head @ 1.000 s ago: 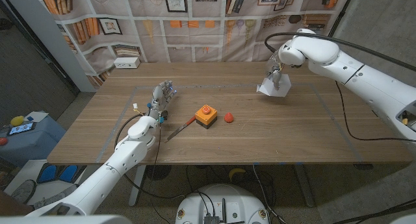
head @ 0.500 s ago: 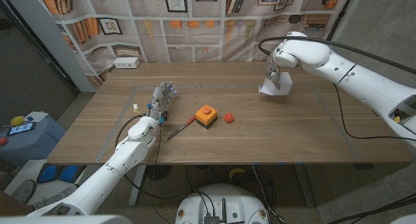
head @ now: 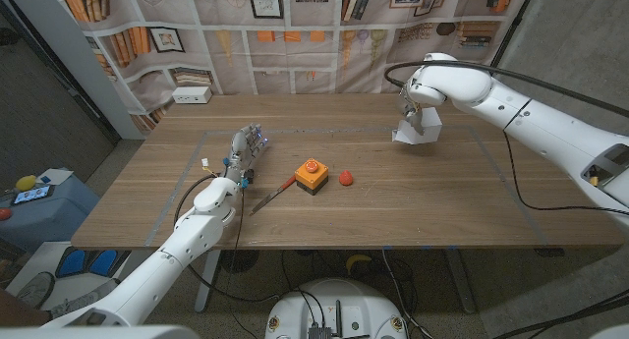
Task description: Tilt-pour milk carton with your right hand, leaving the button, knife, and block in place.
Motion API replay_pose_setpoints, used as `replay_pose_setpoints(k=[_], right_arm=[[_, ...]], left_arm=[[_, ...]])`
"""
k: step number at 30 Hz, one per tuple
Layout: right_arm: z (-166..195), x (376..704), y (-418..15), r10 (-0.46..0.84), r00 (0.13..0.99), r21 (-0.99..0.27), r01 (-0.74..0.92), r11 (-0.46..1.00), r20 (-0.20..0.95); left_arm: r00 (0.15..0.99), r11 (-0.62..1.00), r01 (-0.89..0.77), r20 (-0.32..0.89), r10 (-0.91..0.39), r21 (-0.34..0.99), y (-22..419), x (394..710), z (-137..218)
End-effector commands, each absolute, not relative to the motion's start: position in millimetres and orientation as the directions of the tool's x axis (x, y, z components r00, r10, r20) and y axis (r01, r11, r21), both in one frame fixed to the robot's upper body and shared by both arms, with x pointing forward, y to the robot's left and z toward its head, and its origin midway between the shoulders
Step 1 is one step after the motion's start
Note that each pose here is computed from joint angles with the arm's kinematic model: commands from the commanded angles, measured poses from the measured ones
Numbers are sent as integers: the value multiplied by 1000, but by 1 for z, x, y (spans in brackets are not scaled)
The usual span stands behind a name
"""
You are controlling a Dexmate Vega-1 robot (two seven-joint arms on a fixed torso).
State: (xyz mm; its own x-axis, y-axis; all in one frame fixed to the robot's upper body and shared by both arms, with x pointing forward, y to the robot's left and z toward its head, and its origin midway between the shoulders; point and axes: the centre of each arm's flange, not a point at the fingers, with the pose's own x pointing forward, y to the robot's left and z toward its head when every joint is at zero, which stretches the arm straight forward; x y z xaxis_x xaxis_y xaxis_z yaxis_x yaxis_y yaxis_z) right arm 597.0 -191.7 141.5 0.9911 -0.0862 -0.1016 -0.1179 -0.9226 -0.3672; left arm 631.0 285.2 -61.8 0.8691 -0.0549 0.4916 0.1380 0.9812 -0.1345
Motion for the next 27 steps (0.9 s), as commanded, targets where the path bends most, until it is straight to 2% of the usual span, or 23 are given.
replay_pose_setpoints(k=[1, 12, 27], right_arm=[[140, 598, -192, -101, 990, -347, -128, -929, -94], [139, 596, -193, -93, 991, -357, -123, -926, -101], [142, 594, -196, -22, 994, -459, -69, -886, -106]], left_arm=[[869, 981, 139, 491, -55, -137, 285, 629, -64], [869, 980, 145, 491, -61, -135, 284, 629, -63], [870, 980, 150, 489, -68, -131, 282, 630, -62]])
